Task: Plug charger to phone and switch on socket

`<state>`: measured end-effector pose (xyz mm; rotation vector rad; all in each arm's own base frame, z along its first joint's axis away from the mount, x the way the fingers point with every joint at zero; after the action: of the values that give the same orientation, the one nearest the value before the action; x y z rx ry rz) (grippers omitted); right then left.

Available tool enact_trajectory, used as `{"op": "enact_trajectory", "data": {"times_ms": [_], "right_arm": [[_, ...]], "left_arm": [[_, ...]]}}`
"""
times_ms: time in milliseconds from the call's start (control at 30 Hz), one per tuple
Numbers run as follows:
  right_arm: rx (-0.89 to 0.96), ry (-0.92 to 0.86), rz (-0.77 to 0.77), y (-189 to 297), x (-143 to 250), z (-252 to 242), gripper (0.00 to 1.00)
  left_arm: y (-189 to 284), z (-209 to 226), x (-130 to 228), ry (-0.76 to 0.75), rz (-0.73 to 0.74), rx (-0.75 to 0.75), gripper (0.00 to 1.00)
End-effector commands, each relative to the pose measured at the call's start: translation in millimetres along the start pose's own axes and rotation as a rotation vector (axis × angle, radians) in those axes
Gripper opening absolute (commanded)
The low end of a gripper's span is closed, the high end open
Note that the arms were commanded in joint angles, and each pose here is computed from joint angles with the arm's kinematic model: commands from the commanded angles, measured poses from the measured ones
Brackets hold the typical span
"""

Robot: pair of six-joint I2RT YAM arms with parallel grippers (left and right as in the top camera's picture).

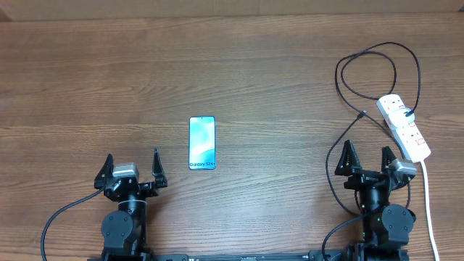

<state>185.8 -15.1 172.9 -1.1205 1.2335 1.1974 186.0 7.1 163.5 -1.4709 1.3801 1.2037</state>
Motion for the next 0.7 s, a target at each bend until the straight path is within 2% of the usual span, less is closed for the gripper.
{"op": "enact_trajectory", "data": {"times_ms": [0,233,333,467,533,667], "right_arm": [[-0.005,0.005,-0.005,-0.1,1.8,0.9,1.00],[-0.018,0.005,-0.004,-0.2,2.1,3.4,1.00],[-0.018,0.005,-0.004,-0.1,2.0,3.4,1.00],[-0.018,0.005,-0.004,-0.1,2.0,3.4,1.00],[-0.018,0.005,-0.004,-0.1,2.0,3.4,1.00],[-0.018,0.005,-0.004,-0.2,2.1,3.4,1.00]], "left_arm": [[0.3,0.9,-0.7,0.020,-0.009,-0.003,1.00],[0.4,-0.6,-5.3,0.029,-0.033,0.007,1.00],[0.9,-9.5,-9.3,0.060,-0.046,0.080,1.00],[5.2,-15.1,-38.4,0.067,-0.202,0.111,1.00],[9.4,-24.3,-50.0,0.072,-0.258,0.188,1.00],[13.0,-34.3,-54.8,0.115,-0.245,0.275,1.00]]}}
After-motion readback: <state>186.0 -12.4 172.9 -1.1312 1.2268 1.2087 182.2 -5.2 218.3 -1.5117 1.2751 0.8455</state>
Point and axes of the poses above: each gripper's point midway between its finger pads, its own y axis back along the fingers, its own z axis along the line the jaws close on, x = y × z, the point moved 6 cm from there along y, back along the fingers, and after that the axes turned 14 degrees about y, right-handed, at the moved point
